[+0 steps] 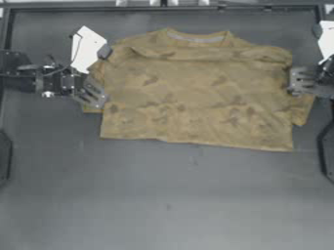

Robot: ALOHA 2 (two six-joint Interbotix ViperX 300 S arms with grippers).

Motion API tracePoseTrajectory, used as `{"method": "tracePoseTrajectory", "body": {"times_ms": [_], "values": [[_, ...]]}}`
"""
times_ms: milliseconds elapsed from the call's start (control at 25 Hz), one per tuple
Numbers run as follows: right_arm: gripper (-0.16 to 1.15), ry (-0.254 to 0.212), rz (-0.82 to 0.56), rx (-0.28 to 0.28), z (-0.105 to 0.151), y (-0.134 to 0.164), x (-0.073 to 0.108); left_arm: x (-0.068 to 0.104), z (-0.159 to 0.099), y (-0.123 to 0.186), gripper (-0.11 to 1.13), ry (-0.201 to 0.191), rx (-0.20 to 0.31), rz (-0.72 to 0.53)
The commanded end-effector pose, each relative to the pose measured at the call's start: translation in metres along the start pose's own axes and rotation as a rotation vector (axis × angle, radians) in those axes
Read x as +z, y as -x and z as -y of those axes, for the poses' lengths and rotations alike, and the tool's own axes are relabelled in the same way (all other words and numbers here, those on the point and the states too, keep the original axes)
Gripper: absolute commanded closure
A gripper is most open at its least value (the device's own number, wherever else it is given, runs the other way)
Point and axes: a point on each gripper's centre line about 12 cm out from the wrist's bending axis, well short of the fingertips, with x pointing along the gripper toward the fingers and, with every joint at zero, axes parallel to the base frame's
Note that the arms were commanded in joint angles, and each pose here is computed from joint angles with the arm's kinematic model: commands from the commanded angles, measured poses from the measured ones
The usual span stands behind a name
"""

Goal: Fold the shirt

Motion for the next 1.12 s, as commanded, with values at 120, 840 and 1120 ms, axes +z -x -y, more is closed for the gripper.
{"method": "tracePoseTrajectory", "body": {"times_ms": [120, 840, 1120], "values": [[0.04, 0.003, 0.007, 0.010, -0.003, 0.002, 0.003, 0.016, 0.006, 0.022, 1.00, 0.009, -0.046, 0.074], [0.91, 0.054, 0.018, 0.075, -0.015, 0.012, -0.001, 0.019, 0.012, 0.028, 1.00, 0.000, -0.061, 0.093], [0.91, 0.065, 0.126, 0.208, -0.032, 0.057, 0.011, 0.040, 0.018, 0.051, 1.00, -0.053, -0.038, 0.134]]}}
